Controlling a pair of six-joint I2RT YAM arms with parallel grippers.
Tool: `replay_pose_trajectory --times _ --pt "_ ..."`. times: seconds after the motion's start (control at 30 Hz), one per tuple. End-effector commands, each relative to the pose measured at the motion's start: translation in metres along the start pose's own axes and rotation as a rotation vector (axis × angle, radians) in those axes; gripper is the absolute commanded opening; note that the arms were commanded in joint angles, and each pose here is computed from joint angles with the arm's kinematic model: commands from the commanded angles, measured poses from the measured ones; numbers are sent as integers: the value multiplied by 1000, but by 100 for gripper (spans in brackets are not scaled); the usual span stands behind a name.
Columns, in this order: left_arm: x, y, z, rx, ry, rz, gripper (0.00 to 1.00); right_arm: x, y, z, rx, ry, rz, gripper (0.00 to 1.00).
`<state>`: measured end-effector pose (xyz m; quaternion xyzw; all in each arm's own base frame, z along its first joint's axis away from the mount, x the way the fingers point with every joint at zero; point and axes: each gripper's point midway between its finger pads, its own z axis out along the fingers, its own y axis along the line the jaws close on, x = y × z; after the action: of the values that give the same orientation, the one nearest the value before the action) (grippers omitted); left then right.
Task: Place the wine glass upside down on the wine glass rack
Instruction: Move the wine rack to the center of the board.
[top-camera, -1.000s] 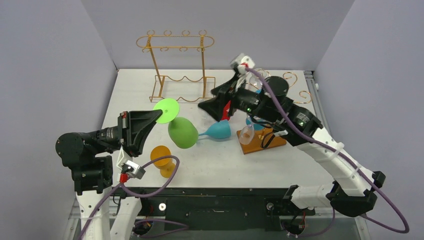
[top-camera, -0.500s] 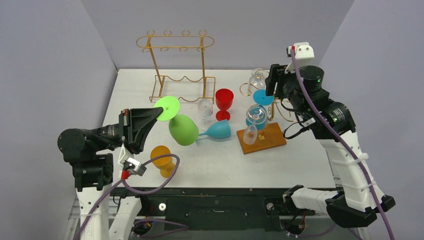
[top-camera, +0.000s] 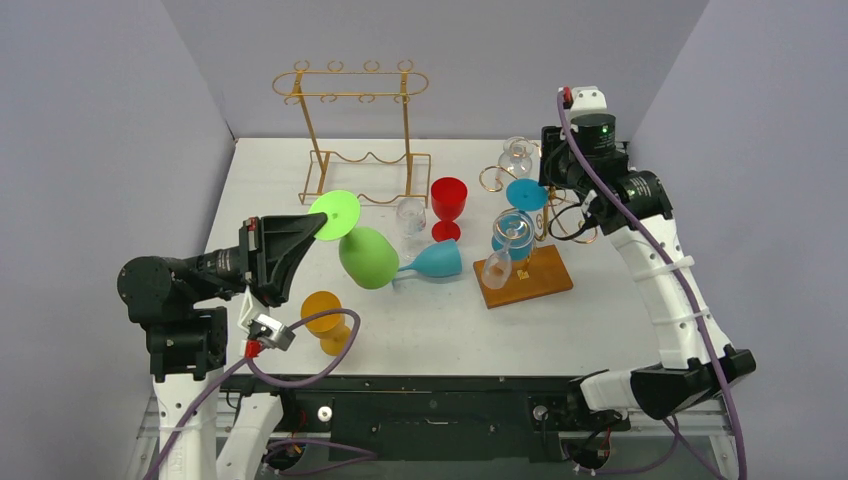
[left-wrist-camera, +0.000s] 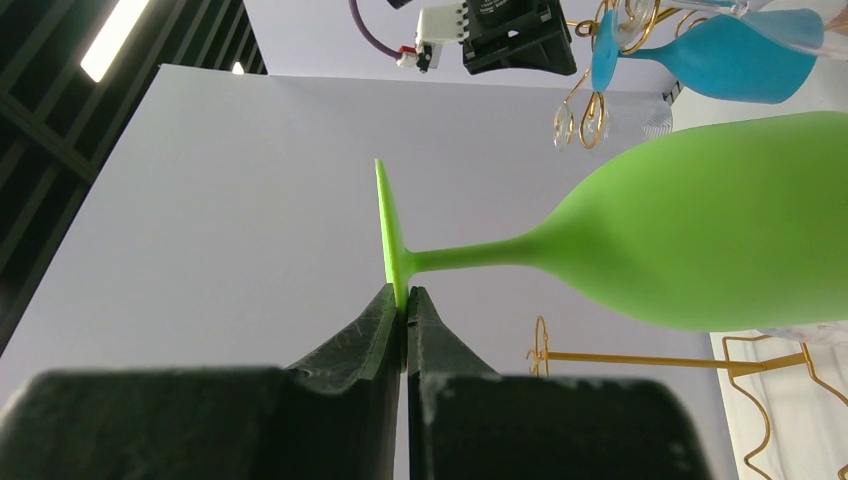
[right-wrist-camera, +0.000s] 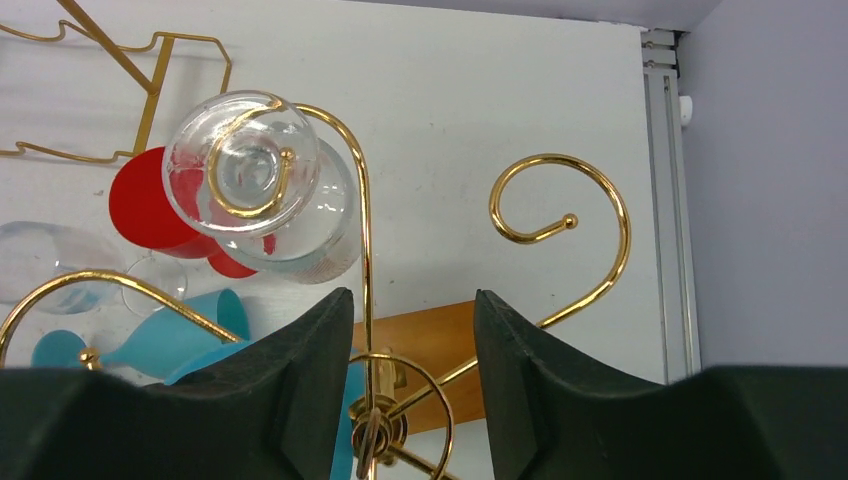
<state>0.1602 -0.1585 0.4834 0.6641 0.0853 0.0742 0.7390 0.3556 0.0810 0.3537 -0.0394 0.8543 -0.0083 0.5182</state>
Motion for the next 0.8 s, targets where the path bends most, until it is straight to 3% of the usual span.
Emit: replay_pose_trajectory --times 0.0,0.57,0.77 --pt "0 2 1 -10 2 23 0 -23 5 9 -45 -49 18 42" --pt "4 -3 1 -10 10 23 0 -8 8 50 -41 20 3 31" --pt "6 -3 1 -12 12 24 0 -2 10 59 -56 32 5 14"
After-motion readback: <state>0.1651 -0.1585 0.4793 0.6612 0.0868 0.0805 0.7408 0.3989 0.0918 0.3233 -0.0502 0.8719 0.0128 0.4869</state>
